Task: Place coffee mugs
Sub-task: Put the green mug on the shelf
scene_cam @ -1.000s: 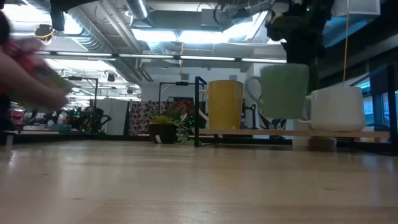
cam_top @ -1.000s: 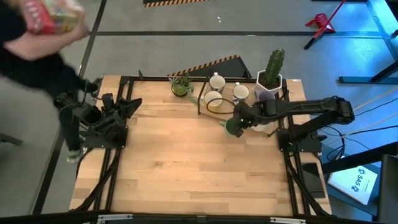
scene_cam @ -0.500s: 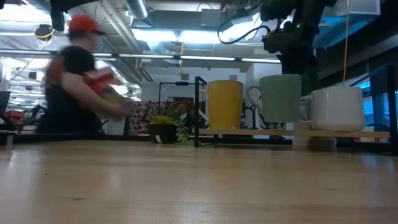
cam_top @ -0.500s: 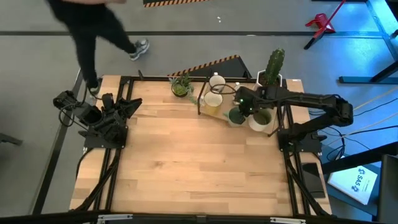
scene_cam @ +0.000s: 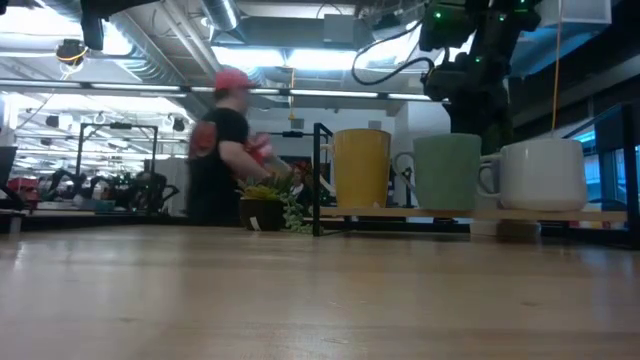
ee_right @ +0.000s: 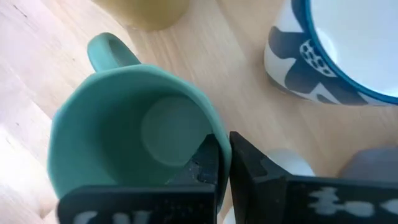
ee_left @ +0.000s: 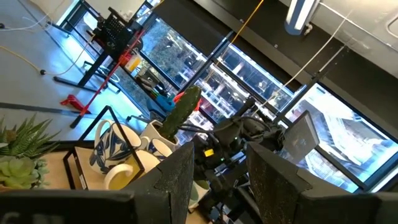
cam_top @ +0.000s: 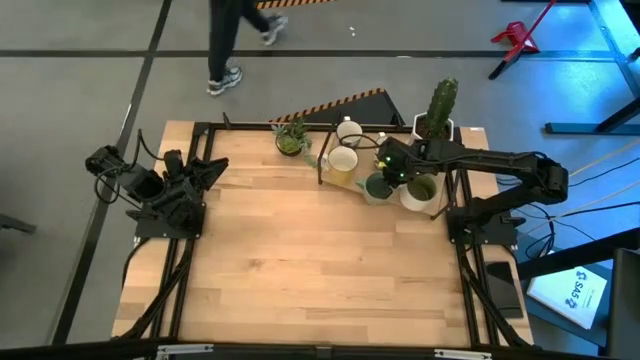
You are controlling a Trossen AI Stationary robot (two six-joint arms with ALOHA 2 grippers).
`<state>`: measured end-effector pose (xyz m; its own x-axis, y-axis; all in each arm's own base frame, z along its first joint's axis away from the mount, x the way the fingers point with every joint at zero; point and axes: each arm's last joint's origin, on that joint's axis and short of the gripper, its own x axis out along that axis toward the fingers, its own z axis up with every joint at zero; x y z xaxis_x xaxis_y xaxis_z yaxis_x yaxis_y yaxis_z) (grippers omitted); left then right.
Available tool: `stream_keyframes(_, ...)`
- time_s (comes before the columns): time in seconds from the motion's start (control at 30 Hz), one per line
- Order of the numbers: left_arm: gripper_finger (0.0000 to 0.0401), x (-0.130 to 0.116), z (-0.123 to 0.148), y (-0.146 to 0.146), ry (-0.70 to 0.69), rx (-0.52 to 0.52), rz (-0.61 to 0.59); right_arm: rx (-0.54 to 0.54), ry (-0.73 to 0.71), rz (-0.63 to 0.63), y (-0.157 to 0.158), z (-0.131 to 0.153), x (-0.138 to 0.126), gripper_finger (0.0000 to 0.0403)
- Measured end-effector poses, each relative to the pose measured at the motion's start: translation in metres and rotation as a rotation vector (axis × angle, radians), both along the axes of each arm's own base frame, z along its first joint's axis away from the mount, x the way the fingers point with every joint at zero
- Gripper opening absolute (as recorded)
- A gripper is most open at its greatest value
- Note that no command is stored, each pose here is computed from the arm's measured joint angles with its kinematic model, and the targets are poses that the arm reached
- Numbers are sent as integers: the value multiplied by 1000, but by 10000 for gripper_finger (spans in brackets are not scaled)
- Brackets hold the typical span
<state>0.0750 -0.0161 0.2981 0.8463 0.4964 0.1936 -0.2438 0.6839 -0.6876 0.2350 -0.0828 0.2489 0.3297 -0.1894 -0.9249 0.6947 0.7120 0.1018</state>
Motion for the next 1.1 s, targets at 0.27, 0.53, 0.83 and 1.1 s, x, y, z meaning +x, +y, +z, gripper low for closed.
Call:
stream_keyframes(0.27, 142, 0, 0, 0, 0, 0, 0, -6, -4, -38, -11, 0, -4, 0)
stream_keyframes(0.53, 142, 0, 0, 0, 4, -6, 17, -21, -6, -34, -14, 0, -4, 0)
stream_keyframes(0.83, 142, 0, 0, 0, 4, -6, 18, -38, -6, -43, -15, 0, -4, 0)
stream_keyframes(1.1, 142, 0, 0, 0, 4, -6, 18, -70, 9, -58, -16, 0, -4, 15)
